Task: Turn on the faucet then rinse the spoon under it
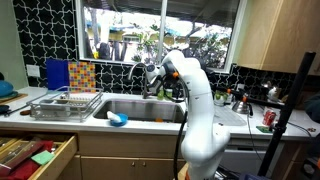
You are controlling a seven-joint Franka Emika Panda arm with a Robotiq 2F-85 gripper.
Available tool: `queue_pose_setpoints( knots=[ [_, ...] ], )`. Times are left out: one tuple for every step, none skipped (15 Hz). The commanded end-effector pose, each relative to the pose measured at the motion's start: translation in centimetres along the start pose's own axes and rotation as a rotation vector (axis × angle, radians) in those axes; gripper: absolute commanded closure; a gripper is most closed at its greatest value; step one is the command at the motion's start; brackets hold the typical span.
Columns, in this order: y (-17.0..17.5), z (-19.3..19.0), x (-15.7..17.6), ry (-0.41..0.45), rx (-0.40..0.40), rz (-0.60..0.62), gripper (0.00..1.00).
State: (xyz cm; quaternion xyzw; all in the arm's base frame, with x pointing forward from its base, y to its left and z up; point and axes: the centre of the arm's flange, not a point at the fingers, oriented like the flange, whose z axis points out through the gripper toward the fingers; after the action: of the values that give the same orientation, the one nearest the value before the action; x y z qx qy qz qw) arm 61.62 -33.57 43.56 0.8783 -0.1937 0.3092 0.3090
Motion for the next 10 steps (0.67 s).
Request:
queue_pose_setpoints(
  knots=[
    [-0.8,2.6,0.3,0.019,-0.083,0.010,0.00],
    [-0.8,3.2,0.4,0.022,-0.095,0.019,0.00],
    [-0.7,3.5,0.6,0.022,-0.095,0.029,0.00],
    [-0.7,3.9,0.7,0.021,-0.097,0.042,0.00],
    [-0.8,4.2,0.8,0.024,-0.097,0.052,0.00],
    [-0.9,4.5,0.9,0.018,-0.096,0.056,0.00],
    [-1.1,4.7,0.9,0.022,-0.095,0.063,0.00],
    [-1.2,4.9,1.0,0.024,-0.092,0.073,0.00],
    [-1.4,5.1,1.1,0.032,-0.096,0.079,0.00],
    [-1.5,5.1,1.2,0.036,-0.098,0.083,0.00]
  ],
)
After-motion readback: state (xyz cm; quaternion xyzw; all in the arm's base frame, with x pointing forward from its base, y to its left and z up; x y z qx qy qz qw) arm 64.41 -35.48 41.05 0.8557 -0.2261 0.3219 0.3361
